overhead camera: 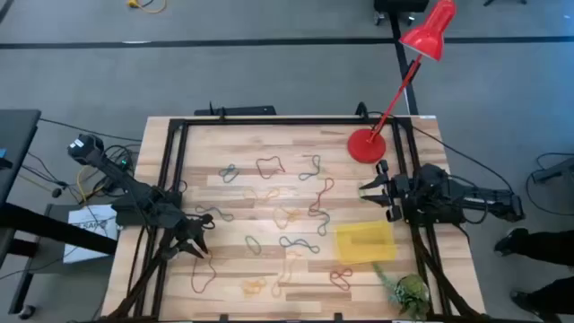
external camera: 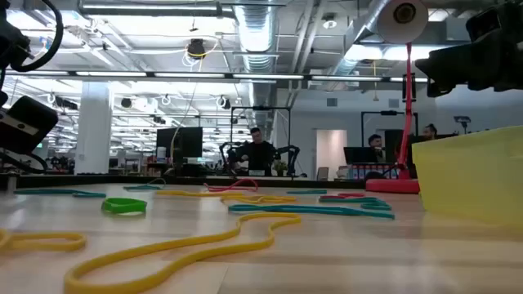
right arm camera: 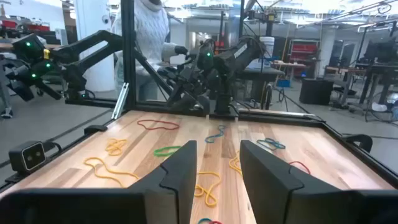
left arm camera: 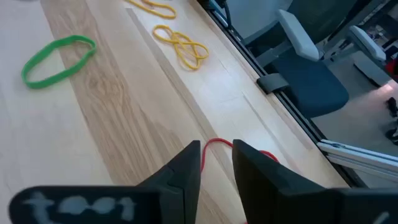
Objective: Pick and place items into bin
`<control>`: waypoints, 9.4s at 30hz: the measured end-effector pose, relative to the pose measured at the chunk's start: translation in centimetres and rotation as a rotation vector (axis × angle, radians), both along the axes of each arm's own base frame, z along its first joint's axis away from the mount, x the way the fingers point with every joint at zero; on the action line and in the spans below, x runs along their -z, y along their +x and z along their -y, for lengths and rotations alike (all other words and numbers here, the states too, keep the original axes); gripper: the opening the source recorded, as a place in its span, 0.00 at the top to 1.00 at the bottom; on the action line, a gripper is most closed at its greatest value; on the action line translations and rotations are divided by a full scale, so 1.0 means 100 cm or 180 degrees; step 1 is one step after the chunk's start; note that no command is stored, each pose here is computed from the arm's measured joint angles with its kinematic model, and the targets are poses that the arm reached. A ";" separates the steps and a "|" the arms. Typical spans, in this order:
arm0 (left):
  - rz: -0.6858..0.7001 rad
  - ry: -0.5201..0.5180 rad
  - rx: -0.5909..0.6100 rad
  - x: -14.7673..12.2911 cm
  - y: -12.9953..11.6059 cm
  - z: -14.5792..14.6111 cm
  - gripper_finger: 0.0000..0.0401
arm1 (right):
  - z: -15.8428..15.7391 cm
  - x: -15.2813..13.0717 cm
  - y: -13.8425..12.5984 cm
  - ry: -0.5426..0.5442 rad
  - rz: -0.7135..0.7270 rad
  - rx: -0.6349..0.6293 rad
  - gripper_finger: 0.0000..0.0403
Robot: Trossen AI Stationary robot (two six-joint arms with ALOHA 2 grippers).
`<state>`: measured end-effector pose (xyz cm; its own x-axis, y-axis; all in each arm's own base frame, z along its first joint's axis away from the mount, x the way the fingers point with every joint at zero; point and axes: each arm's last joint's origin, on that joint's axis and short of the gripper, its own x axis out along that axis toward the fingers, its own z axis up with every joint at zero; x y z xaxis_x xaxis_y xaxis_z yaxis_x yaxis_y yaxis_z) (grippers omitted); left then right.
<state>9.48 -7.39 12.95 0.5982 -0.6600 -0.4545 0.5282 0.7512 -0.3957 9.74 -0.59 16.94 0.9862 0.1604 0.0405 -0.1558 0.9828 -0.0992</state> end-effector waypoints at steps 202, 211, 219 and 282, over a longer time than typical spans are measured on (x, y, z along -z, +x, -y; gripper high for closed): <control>-0.2122 0.0455 -0.3902 -0.100 0.088 -0.161 0.79 | 0.052 -0.172 0.134 0.2313 -0.2206 0.1524 0.71; -0.1842 0.0416 -0.4008 -0.059 0.086 -0.181 0.79 | 0.053 -0.164 0.142 0.2321 -0.2298 0.1539 0.71; -0.2269 0.0316 -0.3718 -0.017 0.092 -0.189 0.79 | 0.054 -0.168 0.144 0.2309 -0.2161 0.1512 0.71; -0.0664 -0.0361 -0.3185 -0.131 0.116 -0.197 1.00 | 0.050 -0.182 0.155 0.1836 -0.1587 0.1389 0.71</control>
<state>21.06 12.32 26.06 0.8141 0.0518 -0.5784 -0.4066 0.7620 -0.5041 25.23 -5.59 35.18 0.8791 -0.1478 -0.4532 0.3530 0.8406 0.4107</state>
